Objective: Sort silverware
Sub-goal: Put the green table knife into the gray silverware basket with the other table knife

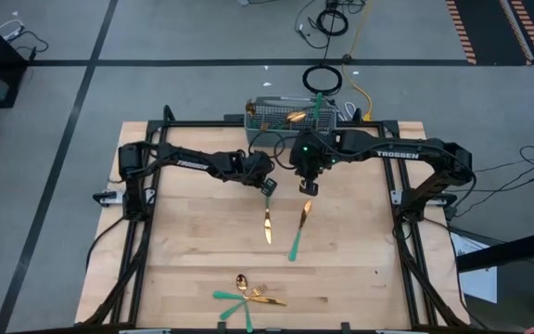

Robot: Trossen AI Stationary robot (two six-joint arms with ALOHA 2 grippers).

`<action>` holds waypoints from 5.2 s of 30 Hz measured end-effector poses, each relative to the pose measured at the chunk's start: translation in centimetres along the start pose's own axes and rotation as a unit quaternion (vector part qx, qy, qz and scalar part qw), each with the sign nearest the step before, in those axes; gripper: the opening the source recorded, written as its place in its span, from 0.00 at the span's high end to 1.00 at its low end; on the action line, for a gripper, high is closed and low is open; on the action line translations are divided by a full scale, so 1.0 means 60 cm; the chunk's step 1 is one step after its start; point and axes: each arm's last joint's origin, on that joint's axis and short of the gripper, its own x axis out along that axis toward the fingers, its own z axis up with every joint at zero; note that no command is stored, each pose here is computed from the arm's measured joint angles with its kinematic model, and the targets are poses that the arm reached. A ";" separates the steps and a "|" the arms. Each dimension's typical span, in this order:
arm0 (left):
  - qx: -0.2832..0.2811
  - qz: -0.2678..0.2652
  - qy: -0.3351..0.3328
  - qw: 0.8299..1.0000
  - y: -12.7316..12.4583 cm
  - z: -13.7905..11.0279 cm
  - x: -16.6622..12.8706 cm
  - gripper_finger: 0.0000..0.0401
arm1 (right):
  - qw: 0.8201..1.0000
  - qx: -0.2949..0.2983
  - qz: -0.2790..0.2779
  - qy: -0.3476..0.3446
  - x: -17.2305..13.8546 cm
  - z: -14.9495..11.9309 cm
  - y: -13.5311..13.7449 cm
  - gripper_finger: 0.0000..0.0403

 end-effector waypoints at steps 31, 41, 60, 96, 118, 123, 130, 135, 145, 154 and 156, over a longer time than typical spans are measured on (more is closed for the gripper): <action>-0.110 0.019 -0.074 0.991 0.048 0.055 -0.143 1.00 | 0.997 -0.025 0.066 -0.031 0.030 0.015 0.004 1.00; -0.103 0.021 0.029 0.994 0.040 -0.030 -0.294 1.00 | 0.993 -0.056 0.104 0.009 0.139 0.012 0.019 1.00; -0.153 -0.032 0.016 0.988 -0.022 -0.112 -0.365 1.00 | 0.997 -0.060 0.038 0.043 0.212 -0.005 -0.028 1.00; -0.164 -0.038 -0.006 0.986 -0.041 -0.133 -0.375 1.00 | 0.995 -0.064 0.049 0.062 0.252 -0.034 -0.033 1.00; -0.234 0.060 0.055 0.969 -0.130 -0.257 -0.284 0.73 | 0.996 0.029 0.051 0.072 0.262 -0.038 -0.033 1.00; -0.312 0.077 0.028 0.947 -0.153 -0.301 -0.257 0.72 | 0.995 0.049 0.049 0.070 0.262 -0.037 -0.033 1.00; -0.405 0.054 -0.014 0.913 -0.154 -0.339 -0.229 0.71 | 0.995 0.065 0.048 0.056 0.264 -0.033 -0.033 1.00; -0.426 0.031 -0.018 0.904 -0.128 -0.350 -0.192 0.71 | 0.995 0.065 0.047 0.055 0.264 -0.033 -0.033 1.00; -0.480 -0.031 -0.018 0.877 -0.086 -0.341 -0.173 0.71 | 0.996 0.065 0.047 0.049 0.264 -0.031 -0.033 1.00; -0.496 -0.055 -0.016 0.866 -0.072 -0.347 -0.153 0.71 | 0.996 0.064 0.046 0.043 0.265 -0.029 -0.034 1.00; -0.491 -0.041 -0.011 0.870 -0.068 -0.350 -0.153 0.71 | 0.996 0.063 0.046 0.041 0.265 -0.029 -0.034 1.00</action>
